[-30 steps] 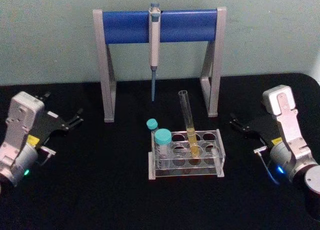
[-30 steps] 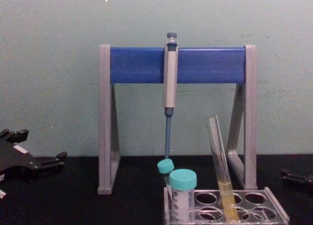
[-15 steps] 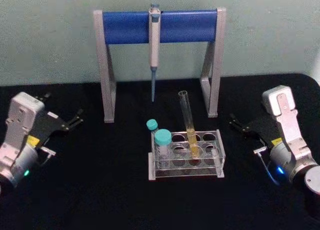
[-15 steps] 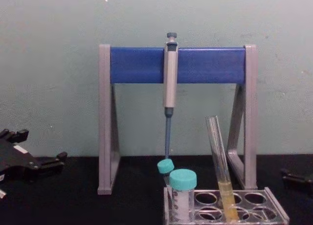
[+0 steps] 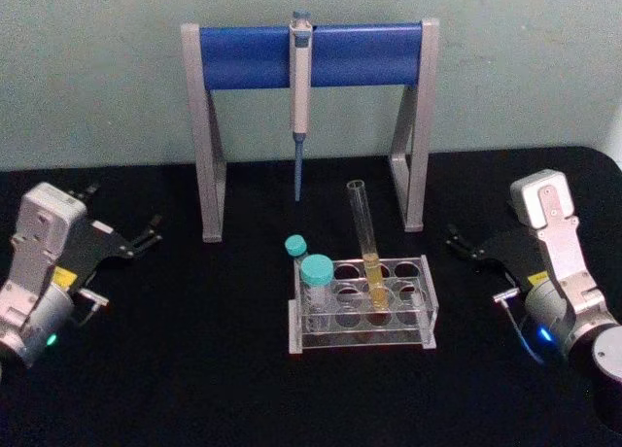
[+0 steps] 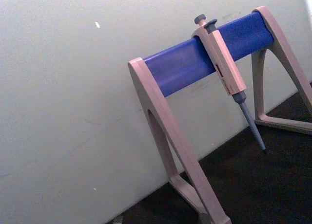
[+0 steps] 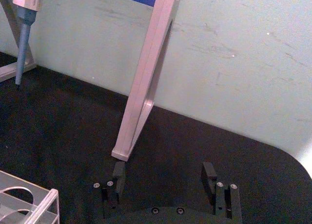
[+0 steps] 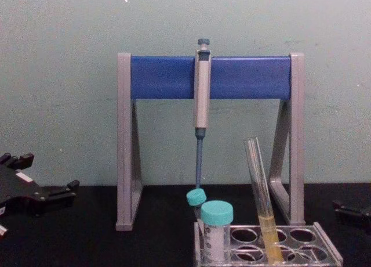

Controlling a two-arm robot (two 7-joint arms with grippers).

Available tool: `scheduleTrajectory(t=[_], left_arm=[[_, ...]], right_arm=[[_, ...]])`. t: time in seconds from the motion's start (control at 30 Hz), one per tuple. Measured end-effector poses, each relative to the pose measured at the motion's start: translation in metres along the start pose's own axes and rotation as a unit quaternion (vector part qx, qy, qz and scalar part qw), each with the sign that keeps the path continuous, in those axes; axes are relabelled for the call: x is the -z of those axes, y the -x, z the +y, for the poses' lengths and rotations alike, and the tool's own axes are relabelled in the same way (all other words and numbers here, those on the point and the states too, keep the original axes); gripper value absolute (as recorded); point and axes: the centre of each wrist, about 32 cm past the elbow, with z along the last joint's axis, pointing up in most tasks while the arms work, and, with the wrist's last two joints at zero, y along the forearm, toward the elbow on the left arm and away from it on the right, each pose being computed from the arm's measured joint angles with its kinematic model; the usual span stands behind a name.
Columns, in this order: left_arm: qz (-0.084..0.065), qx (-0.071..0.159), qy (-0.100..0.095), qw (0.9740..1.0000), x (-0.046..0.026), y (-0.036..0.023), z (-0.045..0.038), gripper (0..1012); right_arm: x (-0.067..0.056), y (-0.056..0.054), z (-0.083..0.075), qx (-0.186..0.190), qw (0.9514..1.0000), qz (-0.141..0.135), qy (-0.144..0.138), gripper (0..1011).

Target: Pick up the test tube from the test tube rack, shake it, then place it back into the test tube rack.

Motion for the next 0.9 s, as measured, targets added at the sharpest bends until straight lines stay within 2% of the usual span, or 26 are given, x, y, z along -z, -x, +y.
scheduleTrajectory(t=[0.9], left_arm=[[0.000,0.000,0.000,1.0000,0.0000,0.0000,0.0000,1001]], right_arm=[[0.0000,0.0000,0.0000,0.000,1.0000,0.000,0.000,1000]])
